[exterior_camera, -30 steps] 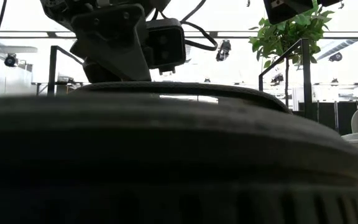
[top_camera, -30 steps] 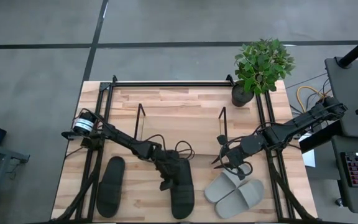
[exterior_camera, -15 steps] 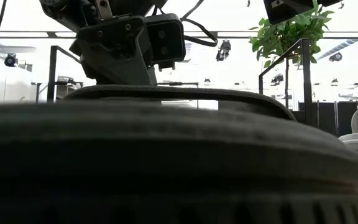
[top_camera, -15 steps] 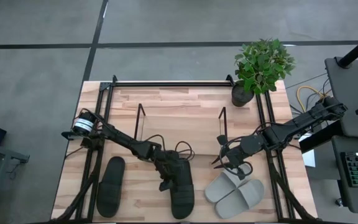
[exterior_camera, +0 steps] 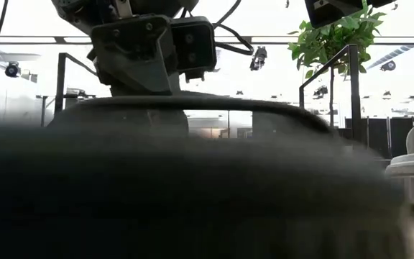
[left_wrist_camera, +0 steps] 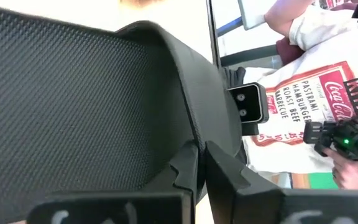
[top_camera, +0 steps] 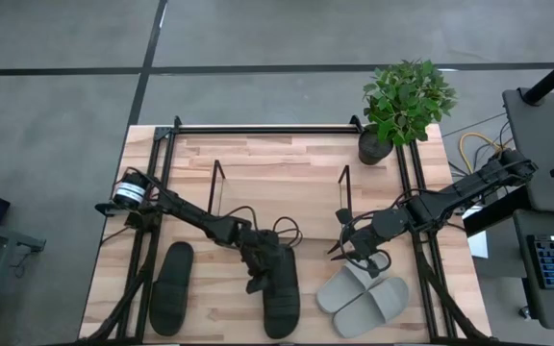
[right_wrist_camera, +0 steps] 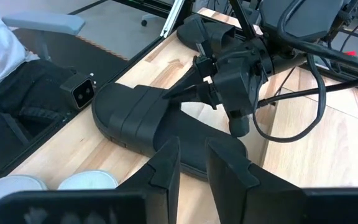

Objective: Pick and place slides into the shelf
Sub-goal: Put the right black slides on the shelf

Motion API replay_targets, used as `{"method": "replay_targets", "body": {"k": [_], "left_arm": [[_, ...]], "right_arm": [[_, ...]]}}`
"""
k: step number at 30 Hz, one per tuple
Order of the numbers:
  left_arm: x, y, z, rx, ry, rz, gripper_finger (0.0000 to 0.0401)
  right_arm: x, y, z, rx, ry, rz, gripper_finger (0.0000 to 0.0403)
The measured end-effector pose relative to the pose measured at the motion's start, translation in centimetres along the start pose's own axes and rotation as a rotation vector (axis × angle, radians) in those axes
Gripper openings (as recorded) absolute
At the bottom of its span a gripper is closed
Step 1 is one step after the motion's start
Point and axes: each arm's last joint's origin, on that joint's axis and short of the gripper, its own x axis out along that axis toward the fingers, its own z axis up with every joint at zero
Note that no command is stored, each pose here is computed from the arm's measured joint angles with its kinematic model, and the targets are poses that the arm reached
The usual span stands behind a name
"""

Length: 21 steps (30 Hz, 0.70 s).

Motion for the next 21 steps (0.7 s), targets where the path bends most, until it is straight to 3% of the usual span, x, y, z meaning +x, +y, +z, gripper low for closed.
{"method": "replay_targets", "body": {"k": [12,21], "left_arm": [[-0.1,-0.9,1.1,-0.009,-0.001,-0.052,0.0000],[-1.5,-1.7,2.1,-0.028,-0.012,-0.065,0.0000]], "right_arm": [[0.0,0.0,0.0,0.000,0.000,0.000,0.0080],[-1.4,-0.1,0.7,-0.075,-0.061,-0.013,0.0069]]}}
